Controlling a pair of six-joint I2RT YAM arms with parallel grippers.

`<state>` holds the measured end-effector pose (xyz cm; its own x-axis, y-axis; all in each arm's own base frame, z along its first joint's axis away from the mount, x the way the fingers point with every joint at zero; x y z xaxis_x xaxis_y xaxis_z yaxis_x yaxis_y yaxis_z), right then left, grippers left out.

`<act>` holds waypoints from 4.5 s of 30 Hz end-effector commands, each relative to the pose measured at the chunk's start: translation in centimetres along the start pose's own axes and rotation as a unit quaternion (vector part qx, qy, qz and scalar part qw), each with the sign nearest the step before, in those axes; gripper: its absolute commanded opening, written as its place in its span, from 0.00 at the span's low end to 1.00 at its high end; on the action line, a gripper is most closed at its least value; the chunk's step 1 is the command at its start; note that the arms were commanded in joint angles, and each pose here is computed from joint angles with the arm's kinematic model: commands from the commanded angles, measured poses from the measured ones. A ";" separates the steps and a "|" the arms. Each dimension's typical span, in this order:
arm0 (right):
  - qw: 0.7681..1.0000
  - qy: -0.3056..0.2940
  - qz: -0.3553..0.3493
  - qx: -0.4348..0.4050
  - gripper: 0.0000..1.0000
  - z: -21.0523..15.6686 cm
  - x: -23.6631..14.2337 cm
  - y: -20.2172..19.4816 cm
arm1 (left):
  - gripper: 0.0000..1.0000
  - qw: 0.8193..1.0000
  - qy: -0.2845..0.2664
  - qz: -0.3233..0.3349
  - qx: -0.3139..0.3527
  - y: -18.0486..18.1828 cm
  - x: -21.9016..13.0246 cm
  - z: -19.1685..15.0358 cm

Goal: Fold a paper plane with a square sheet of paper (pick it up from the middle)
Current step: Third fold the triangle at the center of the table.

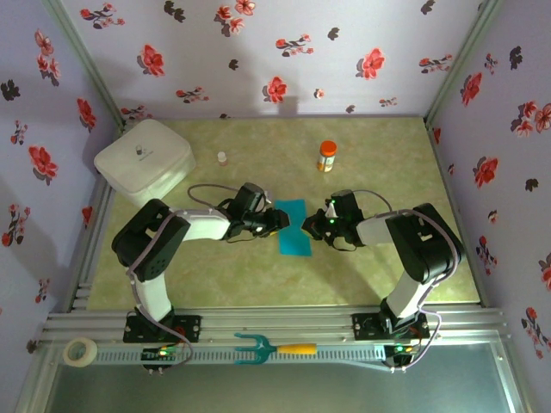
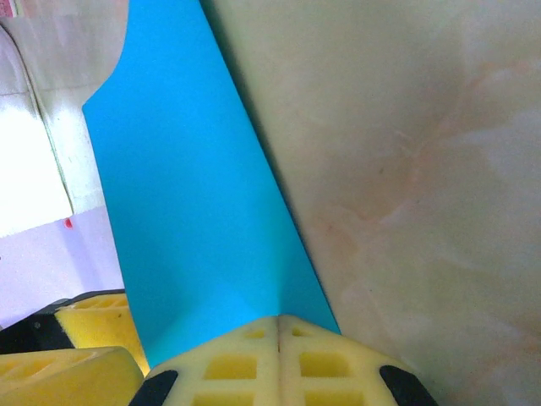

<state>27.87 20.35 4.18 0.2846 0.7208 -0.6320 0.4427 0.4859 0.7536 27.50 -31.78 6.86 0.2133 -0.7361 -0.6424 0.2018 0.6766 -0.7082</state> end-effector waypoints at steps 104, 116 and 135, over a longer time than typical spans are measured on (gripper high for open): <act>0.622 -0.221 -0.164 -0.733 0.09 -13.6 -1.0 2.4 | 0.01 1.000 -0.006 0.009 -0.029 0.4 -2.8 -0.3; 0.647 -0.208 -0.149 -0.718 0.00 -13.6 -1.1 2.6 | 0.11 1.000 -0.007 0.015 -0.024 0.3 -3.3 -0.2; 0.868 -0.001 0.022 -0.497 0.00 -13.1 -1.6 4.6 | 0.51 0.990 -0.062 0.126 0.029 0.3 -9.1 1.5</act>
<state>18.67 26.90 10.13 0.3800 0.6875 -0.6188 -0.5696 0.7011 0.4290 26.47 -25.51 11.59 0.3375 -0.5647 -0.7532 0.1621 0.8230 -0.5444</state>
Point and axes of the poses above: each hand's point on the last joint's axis, 136 mm out from that joint toward the fingers, its own x axis out along the fingers, its own y axis along the line the jaws close on, z = x × y, the point moved 4 cm from there along -x, back along the fingers, and after that the axes turned 11 degrees about x, right-handed, at the moved point
